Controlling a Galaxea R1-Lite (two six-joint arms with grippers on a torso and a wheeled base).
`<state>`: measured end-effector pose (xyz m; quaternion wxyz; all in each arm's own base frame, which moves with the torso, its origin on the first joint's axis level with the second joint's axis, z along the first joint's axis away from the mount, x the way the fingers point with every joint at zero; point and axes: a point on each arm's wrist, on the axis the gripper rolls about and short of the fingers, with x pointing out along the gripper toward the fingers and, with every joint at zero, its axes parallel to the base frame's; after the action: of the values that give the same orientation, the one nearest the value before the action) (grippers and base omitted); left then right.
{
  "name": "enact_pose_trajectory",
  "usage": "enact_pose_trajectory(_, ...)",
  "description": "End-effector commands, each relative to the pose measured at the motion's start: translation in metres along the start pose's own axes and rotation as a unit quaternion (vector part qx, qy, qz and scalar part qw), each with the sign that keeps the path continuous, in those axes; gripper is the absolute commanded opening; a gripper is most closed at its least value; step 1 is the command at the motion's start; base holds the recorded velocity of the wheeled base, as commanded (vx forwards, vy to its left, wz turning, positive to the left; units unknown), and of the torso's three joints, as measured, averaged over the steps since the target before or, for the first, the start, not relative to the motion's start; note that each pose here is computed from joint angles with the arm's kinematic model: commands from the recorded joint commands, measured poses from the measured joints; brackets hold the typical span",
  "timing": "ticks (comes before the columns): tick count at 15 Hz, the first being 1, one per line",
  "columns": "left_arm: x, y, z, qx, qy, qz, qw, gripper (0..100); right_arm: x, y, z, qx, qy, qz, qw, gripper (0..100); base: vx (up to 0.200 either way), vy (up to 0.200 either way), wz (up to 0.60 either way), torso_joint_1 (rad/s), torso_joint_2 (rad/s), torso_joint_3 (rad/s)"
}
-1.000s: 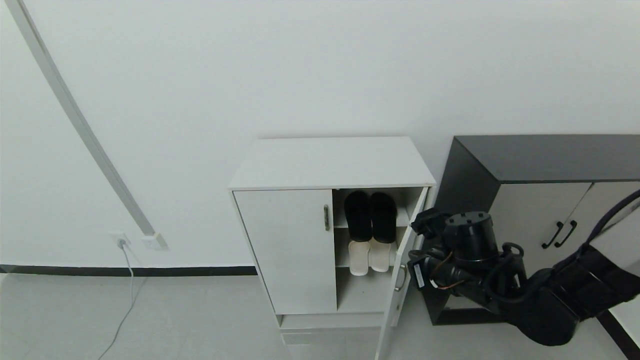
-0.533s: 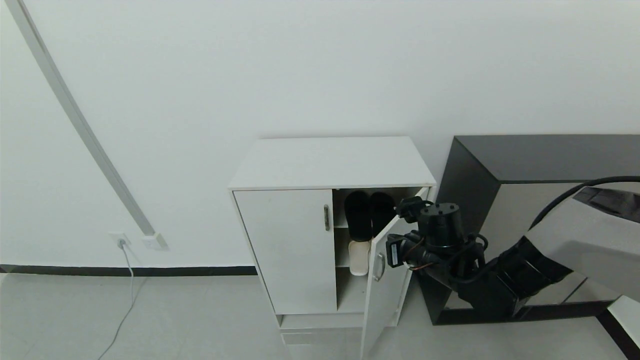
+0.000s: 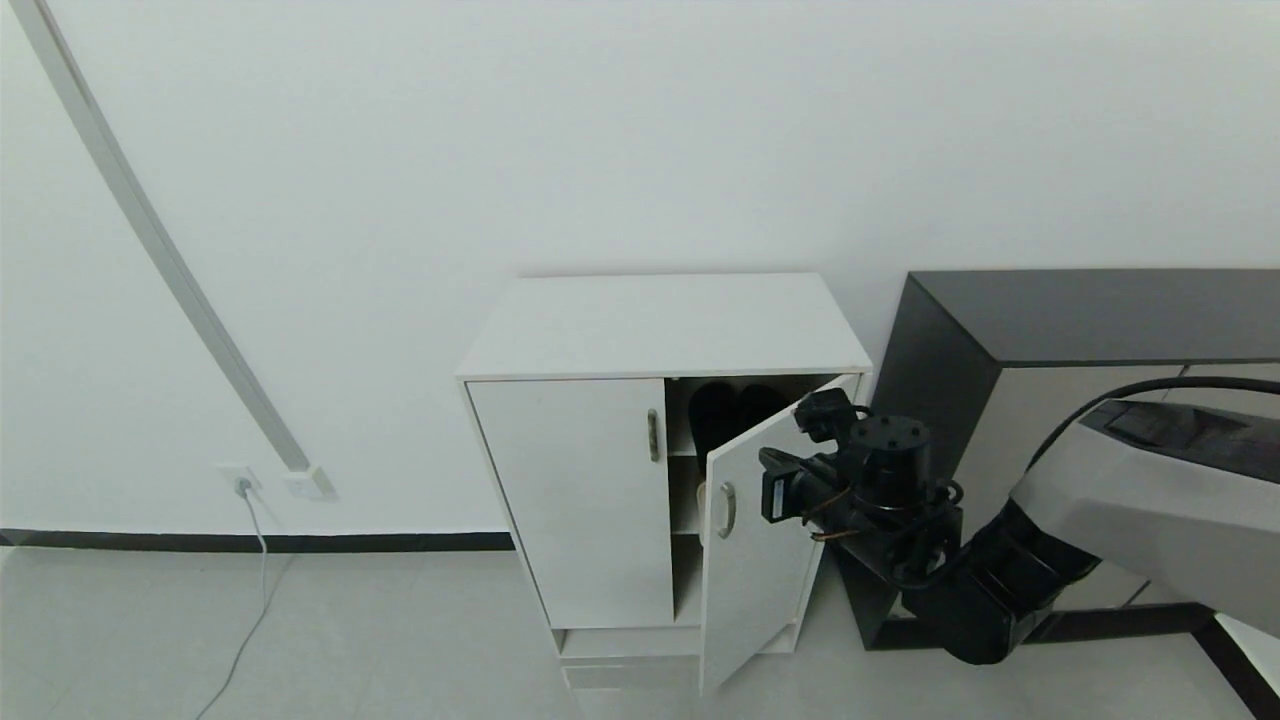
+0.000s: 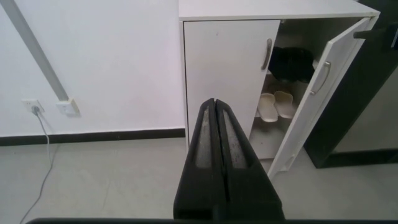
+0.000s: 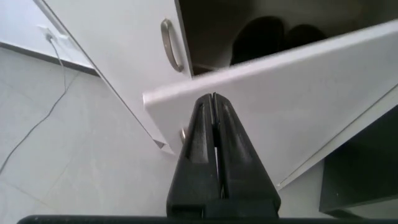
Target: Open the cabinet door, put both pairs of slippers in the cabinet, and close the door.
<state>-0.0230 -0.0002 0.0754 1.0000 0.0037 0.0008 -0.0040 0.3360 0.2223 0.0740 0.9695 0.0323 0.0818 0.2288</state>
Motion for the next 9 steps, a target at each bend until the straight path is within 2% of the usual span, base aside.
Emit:
enact_pose_trajectory(1, 0.000, 0.000, 0.000, 0.000, 0.001, 0.000, 1.0000, 0, -0.027, -0.003, -0.016, -0.003, 0.036, 0.025, 0.999, 0, 0.000, 0.000, 0.00, 0.000, 0.00, 0.000)
enact_pose_trajectory(8, 0.000, 0.000, 0.000, 0.000, 0.001, 0.000, 1.0000, 0, -0.047, -0.005, -0.032, -0.006, 0.047, 0.028, 0.998, 0, 0.200, 0.000, 0.00, 0.002, 0.00, 0.002)
enact_pose_trajectory(9, 0.000, 0.000, 0.000, 0.000, 0.001, 0.001, 1.0000, 0, -0.047, -0.006, -0.033, -0.007, 0.049, 0.028, 0.998, 0, 0.000, 0.000, 0.00, 0.000, 0.00, 0.000)
